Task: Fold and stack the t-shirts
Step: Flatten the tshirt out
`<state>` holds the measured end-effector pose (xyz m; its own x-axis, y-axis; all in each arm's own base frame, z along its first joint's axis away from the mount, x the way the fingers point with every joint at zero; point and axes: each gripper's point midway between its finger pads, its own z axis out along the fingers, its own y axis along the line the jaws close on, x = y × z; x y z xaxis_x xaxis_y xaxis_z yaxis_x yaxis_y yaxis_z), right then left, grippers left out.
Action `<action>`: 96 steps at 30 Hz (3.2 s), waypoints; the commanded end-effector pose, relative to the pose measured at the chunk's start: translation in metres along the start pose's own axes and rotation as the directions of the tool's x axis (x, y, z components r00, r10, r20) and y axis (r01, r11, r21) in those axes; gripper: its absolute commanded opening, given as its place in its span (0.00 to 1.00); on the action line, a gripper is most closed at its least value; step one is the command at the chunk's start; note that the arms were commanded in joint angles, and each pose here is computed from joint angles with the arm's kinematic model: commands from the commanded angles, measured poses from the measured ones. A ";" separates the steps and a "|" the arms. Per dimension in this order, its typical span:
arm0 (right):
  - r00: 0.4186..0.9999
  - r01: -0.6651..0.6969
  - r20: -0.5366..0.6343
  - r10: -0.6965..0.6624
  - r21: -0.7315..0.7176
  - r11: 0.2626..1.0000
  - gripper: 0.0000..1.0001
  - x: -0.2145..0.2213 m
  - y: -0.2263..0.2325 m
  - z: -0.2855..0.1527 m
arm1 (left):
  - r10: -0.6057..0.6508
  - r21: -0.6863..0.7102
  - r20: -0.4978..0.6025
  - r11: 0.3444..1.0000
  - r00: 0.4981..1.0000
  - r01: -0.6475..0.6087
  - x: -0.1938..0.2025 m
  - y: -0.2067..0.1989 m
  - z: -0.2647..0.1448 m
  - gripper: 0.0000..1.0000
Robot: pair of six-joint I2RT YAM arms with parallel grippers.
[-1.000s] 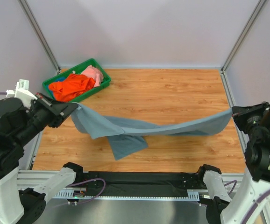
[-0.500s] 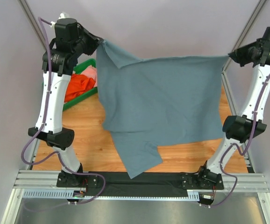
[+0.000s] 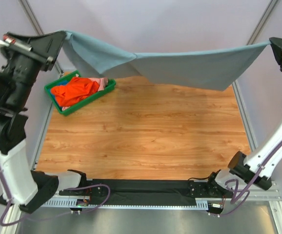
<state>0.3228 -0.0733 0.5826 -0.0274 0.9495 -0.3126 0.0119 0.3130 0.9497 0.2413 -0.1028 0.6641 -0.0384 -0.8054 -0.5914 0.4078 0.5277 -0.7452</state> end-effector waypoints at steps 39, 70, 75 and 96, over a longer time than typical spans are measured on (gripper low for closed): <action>0.845 0.384 0.421 -0.331 -0.047 0.922 0.00 -0.077 0.039 0.073 | 0.076 0.019 0.017 0.997 0.997 -0.077 0.031 0.056 0.153 0.00; 0.909 -0.001 0.023 -0.416 0.999 0.053 0.00 0.015 -0.370 -0.143 | -0.435 -0.687 -0.549 0.721 0.713 -0.089 0.272 0.251 -0.200 0.00; 0.936 0.037 0.001 -0.352 0.994 0.103 0.00 0.033 -0.390 -0.131 | -0.462 -0.718 -0.564 0.683 0.685 -0.131 0.290 0.270 -0.207 0.00; 0.884 0.301 0.412 -0.220 -0.142 0.943 0.00 -0.096 0.030 0.092 | 0.129 -0.038 0.245 0.992 0.961 -0.124 -0.001 0.039 0.154 0.00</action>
<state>0.4491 -0.1434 0.5897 0.2682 0.7558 -0.5974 0.0082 0.6182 0.7859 0.4505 -0.1531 0.6036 0.0358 -0.7540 -0.6559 0.2430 0.6432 -0.7261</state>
